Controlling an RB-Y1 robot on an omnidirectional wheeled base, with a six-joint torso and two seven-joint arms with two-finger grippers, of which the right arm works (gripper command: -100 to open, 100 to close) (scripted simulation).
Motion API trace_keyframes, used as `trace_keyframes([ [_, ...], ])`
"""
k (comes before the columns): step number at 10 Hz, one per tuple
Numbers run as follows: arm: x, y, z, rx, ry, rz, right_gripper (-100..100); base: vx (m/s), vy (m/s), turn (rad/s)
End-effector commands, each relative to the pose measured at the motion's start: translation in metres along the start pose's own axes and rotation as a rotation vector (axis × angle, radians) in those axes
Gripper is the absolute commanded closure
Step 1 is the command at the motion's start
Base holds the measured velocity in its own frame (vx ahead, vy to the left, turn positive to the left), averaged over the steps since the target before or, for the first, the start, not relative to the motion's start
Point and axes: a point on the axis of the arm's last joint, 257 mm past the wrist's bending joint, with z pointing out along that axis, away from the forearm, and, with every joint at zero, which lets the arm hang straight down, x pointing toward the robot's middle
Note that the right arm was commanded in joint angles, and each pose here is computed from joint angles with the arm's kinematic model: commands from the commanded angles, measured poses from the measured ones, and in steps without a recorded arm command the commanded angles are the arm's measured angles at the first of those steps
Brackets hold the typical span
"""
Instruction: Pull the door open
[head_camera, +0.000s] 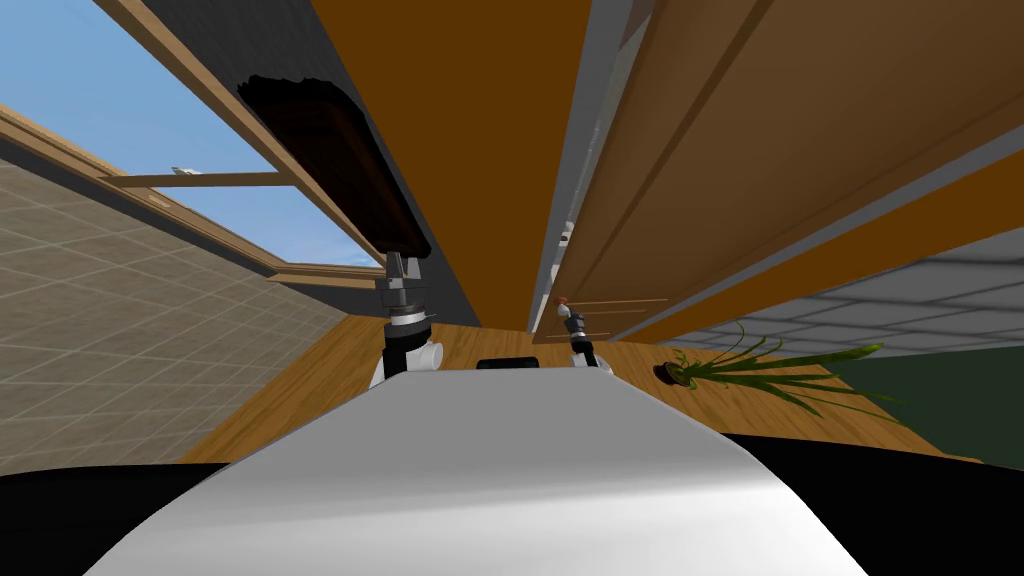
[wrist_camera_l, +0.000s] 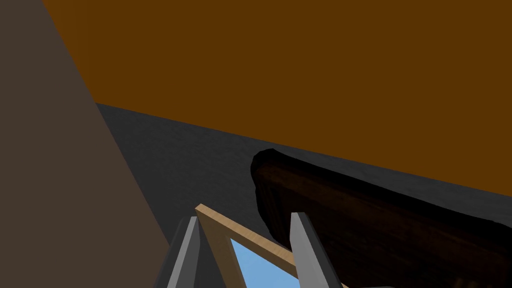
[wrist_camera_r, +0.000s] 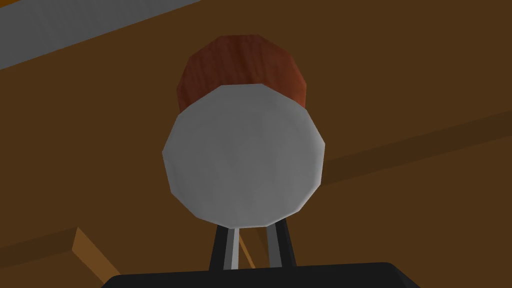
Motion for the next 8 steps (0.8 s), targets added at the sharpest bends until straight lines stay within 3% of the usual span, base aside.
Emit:
trace_keyframes([
  [1, 0.026, -0.004, 0.0059, -0.010, 0.046, 0.023, 100, 0.006, 0.000, 0.036],
  [7, 0.026, -0.004, 0.0059, -0.010, 0.046, 0.023, 100, -0.004, -0.001, -0.005],
  [8, -0.001, 0.001, 0.0000, 0.002, -0.003, 0.041, 100, -0.023, -0.035, 0.021],
])
